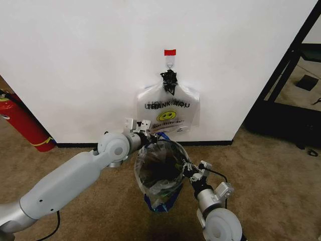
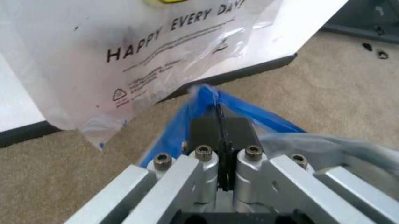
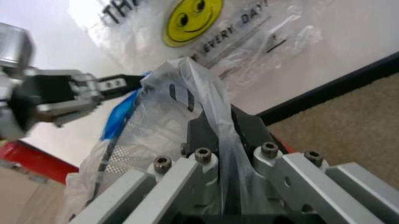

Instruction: Pick up the garbage bag from the wall and place it over the trash bin.

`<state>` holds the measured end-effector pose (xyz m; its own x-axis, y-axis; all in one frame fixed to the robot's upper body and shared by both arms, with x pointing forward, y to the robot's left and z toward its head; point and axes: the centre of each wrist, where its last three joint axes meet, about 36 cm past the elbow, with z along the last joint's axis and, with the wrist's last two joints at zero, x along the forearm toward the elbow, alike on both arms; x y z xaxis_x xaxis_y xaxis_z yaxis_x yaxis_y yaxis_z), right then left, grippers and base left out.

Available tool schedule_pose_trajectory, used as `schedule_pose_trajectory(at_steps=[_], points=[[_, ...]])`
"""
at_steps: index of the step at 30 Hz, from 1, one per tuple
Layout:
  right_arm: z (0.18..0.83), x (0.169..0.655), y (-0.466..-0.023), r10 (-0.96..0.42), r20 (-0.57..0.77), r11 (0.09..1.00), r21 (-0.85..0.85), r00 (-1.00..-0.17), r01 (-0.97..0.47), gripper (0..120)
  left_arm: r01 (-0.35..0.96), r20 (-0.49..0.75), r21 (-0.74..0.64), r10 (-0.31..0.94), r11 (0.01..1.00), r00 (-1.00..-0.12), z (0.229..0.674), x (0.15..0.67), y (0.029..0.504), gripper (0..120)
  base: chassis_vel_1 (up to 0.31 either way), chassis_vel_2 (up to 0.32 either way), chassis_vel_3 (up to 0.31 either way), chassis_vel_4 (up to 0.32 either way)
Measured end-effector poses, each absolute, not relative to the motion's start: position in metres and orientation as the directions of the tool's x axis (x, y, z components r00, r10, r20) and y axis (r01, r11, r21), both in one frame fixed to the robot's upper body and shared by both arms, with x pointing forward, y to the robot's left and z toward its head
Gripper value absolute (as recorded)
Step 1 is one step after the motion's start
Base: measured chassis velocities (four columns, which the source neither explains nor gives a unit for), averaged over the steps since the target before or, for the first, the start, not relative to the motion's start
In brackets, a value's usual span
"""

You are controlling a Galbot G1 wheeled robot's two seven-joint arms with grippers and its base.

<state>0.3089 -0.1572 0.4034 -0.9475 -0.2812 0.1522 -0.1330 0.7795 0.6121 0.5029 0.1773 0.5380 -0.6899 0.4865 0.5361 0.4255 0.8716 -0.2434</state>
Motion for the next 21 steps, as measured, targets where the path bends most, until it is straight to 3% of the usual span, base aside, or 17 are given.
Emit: schedule_pose_trajectory(at_steps=[9,21], points=[[0.403,0.3,-0.169,-0.345,0.084,0.733,0.647,-0.935,-0.212,1,0.399,0.549,-0.221,0.452,0.89,-0.703,0.536,0.514,0.197,0,0.0,0.0,0.0,0.0],[0.403,0.303,-0.18,-0.33,0.083,0.723,0.662,-0.94,-0.195,1,0.363,0.555,-0.214,0.418,0.907,-0.719,0.533,0.511,0.227,0,0.0,0.0,0.0,0.0]])
